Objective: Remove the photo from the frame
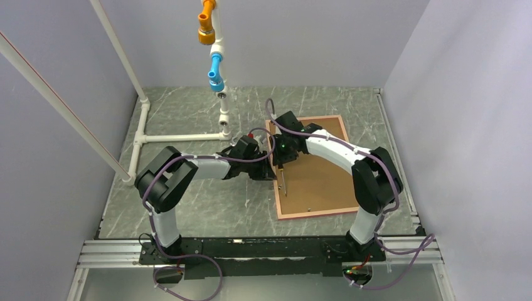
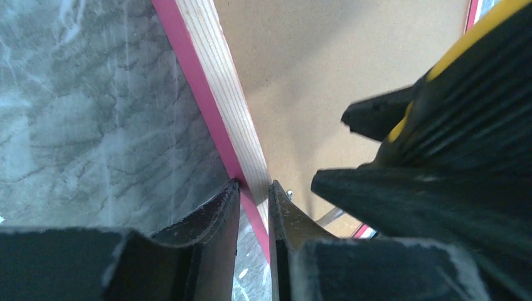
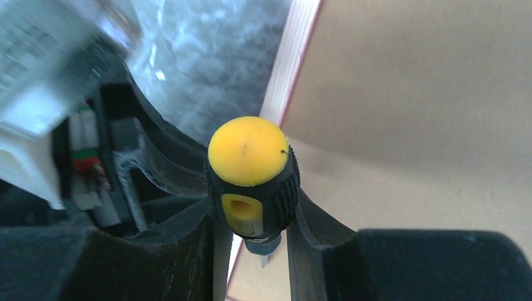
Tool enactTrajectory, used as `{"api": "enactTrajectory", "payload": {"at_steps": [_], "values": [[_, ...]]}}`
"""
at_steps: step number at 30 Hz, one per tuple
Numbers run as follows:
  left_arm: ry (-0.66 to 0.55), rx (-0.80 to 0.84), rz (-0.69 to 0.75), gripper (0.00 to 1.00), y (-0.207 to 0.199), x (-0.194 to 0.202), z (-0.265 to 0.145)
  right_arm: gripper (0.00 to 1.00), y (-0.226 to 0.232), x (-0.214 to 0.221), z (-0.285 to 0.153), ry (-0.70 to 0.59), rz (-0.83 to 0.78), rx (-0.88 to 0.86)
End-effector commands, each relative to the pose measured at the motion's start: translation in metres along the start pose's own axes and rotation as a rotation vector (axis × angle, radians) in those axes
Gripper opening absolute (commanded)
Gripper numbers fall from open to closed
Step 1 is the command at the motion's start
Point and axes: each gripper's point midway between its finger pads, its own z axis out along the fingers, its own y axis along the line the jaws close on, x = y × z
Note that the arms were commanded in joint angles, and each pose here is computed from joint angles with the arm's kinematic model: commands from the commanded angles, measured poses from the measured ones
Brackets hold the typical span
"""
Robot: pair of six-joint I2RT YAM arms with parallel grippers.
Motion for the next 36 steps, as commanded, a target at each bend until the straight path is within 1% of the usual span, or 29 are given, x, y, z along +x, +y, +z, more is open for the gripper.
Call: {"api": "enactTrajectory", "payload": {"at_steps": [1, 4, 7, 9, 12, 14, 16, 20, 21, 22, 23, 25, 27, 31, 34, 36], "values": [[0.056, -0.195, 0.003, 0.25, 0.055, 0.023, 0.006, 0.0, -0.016, 0.008, -0.012, 0.049, -0.04, 0.115], [0.055, -0.192, 0.011, 0.24, 0.054, 0.021, 0.005, 0.0, -0.014, 0.001, -0.024, 0.012, -0.036, 0.117], [0.049, -0.173, 0.038, 0.25, 0.047, 0.016, 0.001, 0.0, 0.004, -0.015, -0.051, -0.087, -0.022, 0.037], [0.037, -0.151, 0.063, 0.28, 0.039, 0.012, -0.003, 0.0, 0.012, -0.023, -0.068, -0.15, 0.0, -0.008], [0.003, -0.105, 0.104, 0.37, 0.026, 0.003, -0.012, 0.0, 0.016, -0.029, -0.087, -0.221, 0.038, -0.042], [-0.01, -0.082, 0.119, 0.44, 0.018, 0.001, -0.018, 0.0, 0.013, -0.027, -0.093, -0.242, 0.061, -0.04], [-0.019, -0.084, 0.121, 0.48, 0.015, 0.0, -0.023, 0.0, 0.01, -0.024, -0.096, -0.258, 0.076, -0.042], [-0.026, -0.129, 0.131, 0.54, 0.01, 0.011, -0.031, 0.0, 0.005, -0.011, -0.099, -0.254, 0.098, -0.042], [-0.024, -0.149, 0.129, 0.64, 0.008, 0.016, -0.033, 0.0, 0.004, -0.007, -0.099, -0.256, 0.102, -0.041], [-0.022, -0.178, 0.126, 0.67, 0.007, 0.022, -0.034, 0.0, 0.002, -0.003, -0.1, -0.258, 0.108, -0.036], [-0.018, -0.207, 0.122, 0.68, 0.006, 0.028, -0.035, 0.0, 0.0, 0.0, -0.103, -0.266, 0.115, -0.03], [-0.017, -0.272, 0.107, 0.68, 0.008, 0.04, -0.036, 0.0, -0.006, 0.007, -0.107, -0.279, 0.135, -0.016], [0.003, -0.312, 0.09, 0.66, 0.007, 0.055, -0.036, 0.0, -0.008, 0.015, -0.112, -0.294, 0.159, -0.021], [0.052, -0.322, 0.099, 0.63, 0.004, 0.077, -0.023, 0.0, -0.015, 0.031, -0.121, -0.334, 0.201, -0.015], [0.086, -0.317, 0.114, 0.6, 0.003, 0.085, -0.014, 0.0, -0.022, 0.037, -0.132, -0.372, 0.223, 0.011], [0.112, -0.347, 0.143, 0.57, 0.009, 0.088, -0.012, 0.0, -0.025, 0.039, -0.139, -0.39, 0.23, 0.02]]}}
